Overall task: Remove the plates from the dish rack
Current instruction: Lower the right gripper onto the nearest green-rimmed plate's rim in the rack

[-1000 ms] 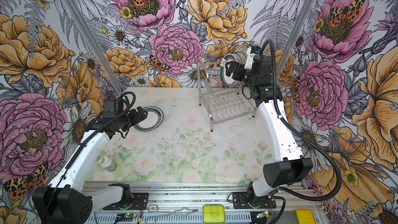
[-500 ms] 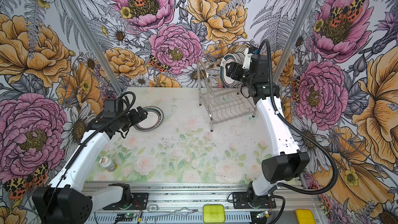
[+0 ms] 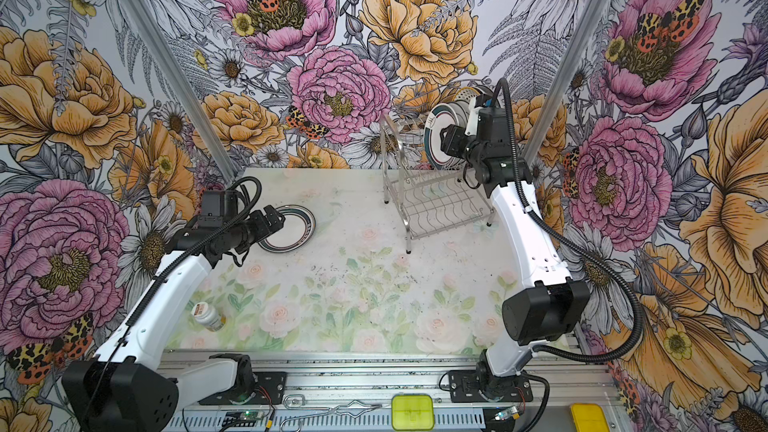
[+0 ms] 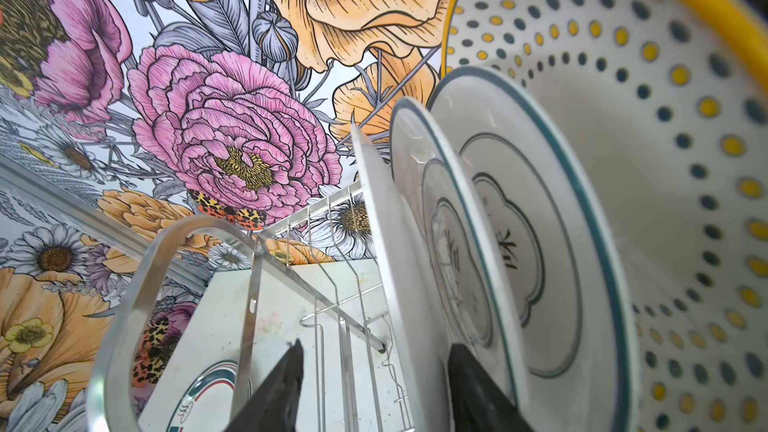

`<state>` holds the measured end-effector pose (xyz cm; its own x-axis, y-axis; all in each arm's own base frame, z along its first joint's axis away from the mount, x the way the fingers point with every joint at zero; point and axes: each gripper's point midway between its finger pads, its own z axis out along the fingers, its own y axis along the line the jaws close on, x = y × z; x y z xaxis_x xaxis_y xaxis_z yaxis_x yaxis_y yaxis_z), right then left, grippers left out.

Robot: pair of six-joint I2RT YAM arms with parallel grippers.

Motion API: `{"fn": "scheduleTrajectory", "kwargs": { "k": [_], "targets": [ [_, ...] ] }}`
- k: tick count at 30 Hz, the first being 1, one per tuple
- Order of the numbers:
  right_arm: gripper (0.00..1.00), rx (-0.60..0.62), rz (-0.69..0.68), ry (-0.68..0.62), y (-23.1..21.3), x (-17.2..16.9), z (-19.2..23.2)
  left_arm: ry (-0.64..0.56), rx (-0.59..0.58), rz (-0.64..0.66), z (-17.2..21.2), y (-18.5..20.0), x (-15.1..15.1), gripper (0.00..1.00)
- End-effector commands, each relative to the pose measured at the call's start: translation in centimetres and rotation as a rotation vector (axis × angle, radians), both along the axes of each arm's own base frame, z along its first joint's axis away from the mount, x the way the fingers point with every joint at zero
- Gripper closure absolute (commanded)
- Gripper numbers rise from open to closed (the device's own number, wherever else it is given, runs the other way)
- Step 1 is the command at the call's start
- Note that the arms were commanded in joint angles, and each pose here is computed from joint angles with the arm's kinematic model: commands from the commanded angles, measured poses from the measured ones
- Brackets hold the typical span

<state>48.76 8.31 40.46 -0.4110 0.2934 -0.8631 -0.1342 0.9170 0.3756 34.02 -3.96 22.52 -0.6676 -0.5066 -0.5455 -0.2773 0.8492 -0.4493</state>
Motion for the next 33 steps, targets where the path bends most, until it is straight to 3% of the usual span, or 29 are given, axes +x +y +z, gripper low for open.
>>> {"fn": "scheduleTrajectory", "kwargs": {
  "k": [1,5,19,33],
  "targets": [
    [0.47,-0.039,-0.031,-0.005,-0.7,0.4,-0.2,0.005,-0.01,-0.025,-0.3,-0.7,-0.4,0.01],
    [0.55,-0.056,-0.032,-0.001,-0.6,0.5,-0.6,0.01,-0.012,-0.026,-0.4,-0.8,-0.5,0.01],
    [0.63,-0.113,-0.039,0.039,0.2,0.8,-2.4,0.02,-0.011,-0.032,-0.9,-0.9,-0.6,0.01],
    [0.78,-0.21,-0.062,0.063,0.5,0.3,-3.8,0.02,-0.007,-0.032,-1.0,-0.8,-0.8,0.01]
  ]
}}
